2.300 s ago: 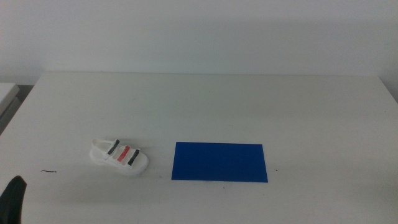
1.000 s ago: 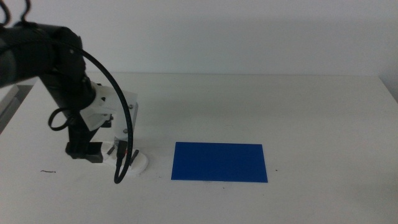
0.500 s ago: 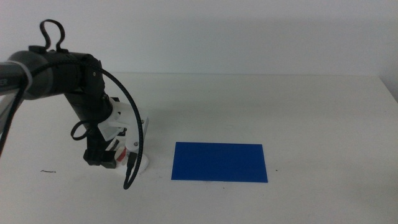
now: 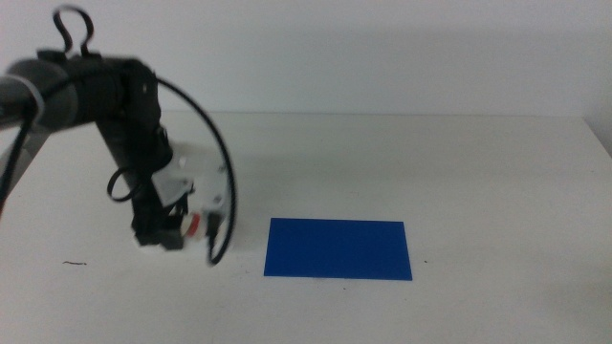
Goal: Use one arm to grab the shoe from the table and place it on the mat.
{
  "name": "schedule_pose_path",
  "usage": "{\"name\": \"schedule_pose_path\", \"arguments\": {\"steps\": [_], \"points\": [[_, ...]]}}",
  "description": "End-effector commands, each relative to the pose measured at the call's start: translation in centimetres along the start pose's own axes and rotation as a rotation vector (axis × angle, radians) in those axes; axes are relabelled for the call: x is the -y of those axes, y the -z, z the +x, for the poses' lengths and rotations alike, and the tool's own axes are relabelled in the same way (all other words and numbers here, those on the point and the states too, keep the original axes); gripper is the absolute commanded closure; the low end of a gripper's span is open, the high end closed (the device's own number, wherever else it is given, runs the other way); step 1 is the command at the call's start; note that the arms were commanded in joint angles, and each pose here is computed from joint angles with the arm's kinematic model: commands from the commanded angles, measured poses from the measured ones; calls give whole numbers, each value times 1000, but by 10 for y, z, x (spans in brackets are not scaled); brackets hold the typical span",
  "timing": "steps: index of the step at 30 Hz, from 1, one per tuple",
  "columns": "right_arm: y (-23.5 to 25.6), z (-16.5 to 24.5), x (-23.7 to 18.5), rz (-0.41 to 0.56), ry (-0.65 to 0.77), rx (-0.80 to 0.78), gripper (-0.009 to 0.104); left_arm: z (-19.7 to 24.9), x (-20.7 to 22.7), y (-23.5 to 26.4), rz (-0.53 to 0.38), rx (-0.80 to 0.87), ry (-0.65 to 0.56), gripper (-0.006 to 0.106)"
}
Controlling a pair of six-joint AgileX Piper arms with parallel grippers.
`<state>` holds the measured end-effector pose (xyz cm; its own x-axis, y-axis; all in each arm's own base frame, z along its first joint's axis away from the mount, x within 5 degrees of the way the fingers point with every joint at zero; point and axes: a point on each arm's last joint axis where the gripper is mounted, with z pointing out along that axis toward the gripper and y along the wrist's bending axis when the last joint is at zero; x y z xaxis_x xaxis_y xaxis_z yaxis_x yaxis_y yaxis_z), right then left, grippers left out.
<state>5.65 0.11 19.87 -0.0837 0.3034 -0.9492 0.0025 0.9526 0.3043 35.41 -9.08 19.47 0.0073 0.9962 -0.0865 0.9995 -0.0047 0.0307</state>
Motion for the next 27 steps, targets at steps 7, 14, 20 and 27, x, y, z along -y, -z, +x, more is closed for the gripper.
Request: {"name": "schedule_pose_path", "arguments": {"steps": [7,14,20,27], "points": [[0,0,0,-2,14,10,16,-113,15,53,-156,81,-74,102],[0,0,0,-2,14,10,16,-205,15,35,-130,51,-189,102],[0,0,0,-2,14,10,16,-229,7,28,-139,103,110,102],[0,0,0,-2,14,10,16,-224,3,28,-139,165,1345,102]]}}
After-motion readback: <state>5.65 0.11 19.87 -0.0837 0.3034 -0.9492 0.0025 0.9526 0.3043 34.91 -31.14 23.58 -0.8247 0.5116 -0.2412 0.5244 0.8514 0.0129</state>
